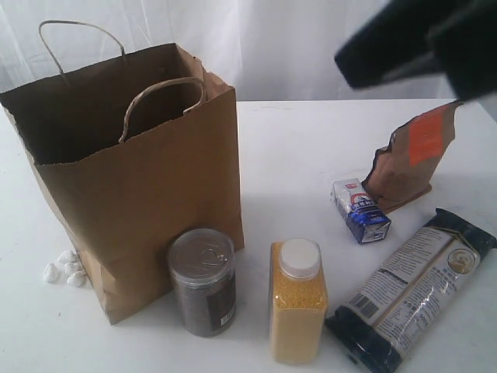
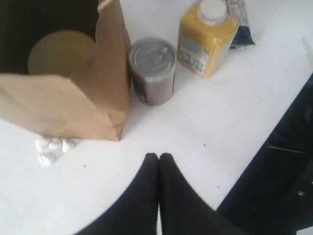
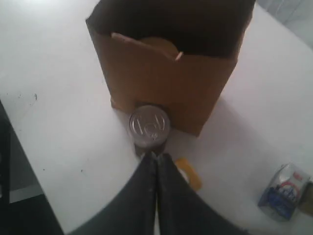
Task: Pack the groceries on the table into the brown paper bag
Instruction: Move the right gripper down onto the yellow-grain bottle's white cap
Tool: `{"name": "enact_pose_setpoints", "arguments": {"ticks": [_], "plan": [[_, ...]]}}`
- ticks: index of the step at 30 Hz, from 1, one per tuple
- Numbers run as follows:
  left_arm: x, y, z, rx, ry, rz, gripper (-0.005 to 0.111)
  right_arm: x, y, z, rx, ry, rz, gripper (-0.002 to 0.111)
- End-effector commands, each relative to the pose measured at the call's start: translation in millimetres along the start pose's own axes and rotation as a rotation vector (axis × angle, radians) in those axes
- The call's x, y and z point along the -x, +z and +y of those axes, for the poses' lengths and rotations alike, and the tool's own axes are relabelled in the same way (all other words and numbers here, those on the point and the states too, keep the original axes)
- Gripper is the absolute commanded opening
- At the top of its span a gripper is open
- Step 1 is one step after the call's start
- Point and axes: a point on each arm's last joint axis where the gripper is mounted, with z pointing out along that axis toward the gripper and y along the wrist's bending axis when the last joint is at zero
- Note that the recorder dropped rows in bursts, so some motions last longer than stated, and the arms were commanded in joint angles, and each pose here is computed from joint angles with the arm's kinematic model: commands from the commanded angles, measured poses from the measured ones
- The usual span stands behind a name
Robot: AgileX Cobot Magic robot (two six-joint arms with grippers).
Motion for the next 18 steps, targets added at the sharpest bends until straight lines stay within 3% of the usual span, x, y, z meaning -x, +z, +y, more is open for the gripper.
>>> {"name": "enact_pose_setpoints", "arguments": {"ticks": [1, 9, 13, 18], "plan": [[-39.1, -0.1, -11.2, 0.045, -0.114, -0.05, 0.0, -31.8, 22.2, -0.1, -0.013, 0.122, 0.031, 0.0], [-94.5, -5.9, -11.0, 0.285, -0.271, -0.157, 0.0, -63.9, 55.4, -0.8, -0.015, 0.195, 0.002, 0.0], [-101.6, -0.2, -2.2, 0.396, -0.292, -0.276, 0.0, -68.0, 64.5, -3.1, -0.03, 0.203, -0.031, 0.0], [-102.6, 5.3, -0.2, 0.404, -0.295, -0.294, 0.0, -69.3, 68.1, -4.2, -0.038, 0.209, -0.051, 0.0]]}}
